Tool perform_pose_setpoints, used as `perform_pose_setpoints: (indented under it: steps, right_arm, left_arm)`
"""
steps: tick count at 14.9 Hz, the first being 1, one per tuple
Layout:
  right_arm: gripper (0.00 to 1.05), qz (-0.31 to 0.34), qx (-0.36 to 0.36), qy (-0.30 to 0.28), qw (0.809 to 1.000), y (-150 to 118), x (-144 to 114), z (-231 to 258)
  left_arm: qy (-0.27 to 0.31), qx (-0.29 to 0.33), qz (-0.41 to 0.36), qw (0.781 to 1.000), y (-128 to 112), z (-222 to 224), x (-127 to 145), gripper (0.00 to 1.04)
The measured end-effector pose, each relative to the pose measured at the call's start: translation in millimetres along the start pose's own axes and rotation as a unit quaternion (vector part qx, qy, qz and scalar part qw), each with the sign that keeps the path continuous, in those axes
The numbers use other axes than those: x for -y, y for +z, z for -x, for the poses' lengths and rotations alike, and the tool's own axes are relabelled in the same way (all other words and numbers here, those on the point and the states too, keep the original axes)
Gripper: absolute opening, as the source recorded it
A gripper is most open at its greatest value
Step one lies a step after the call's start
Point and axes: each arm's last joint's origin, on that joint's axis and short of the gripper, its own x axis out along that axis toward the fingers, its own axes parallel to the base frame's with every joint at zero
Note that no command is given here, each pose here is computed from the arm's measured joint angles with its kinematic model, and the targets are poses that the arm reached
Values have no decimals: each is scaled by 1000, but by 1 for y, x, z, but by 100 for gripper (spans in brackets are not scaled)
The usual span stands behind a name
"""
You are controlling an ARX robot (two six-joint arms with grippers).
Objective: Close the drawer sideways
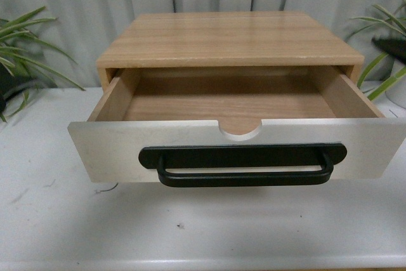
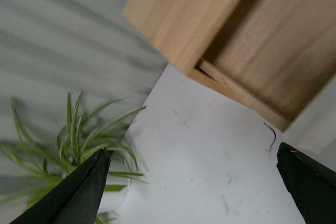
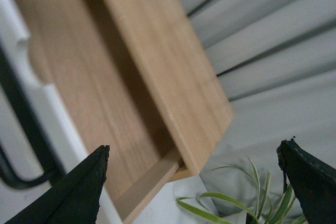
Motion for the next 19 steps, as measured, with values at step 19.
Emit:
perform_pose_setpoints:
  steps: [19]
  right_arm:
    - [98, 227, -125, 99, 961, -51, 10, -85]
  left_arm:
    - [-49, -17, -185, 981, 25, -86, 35, 98]
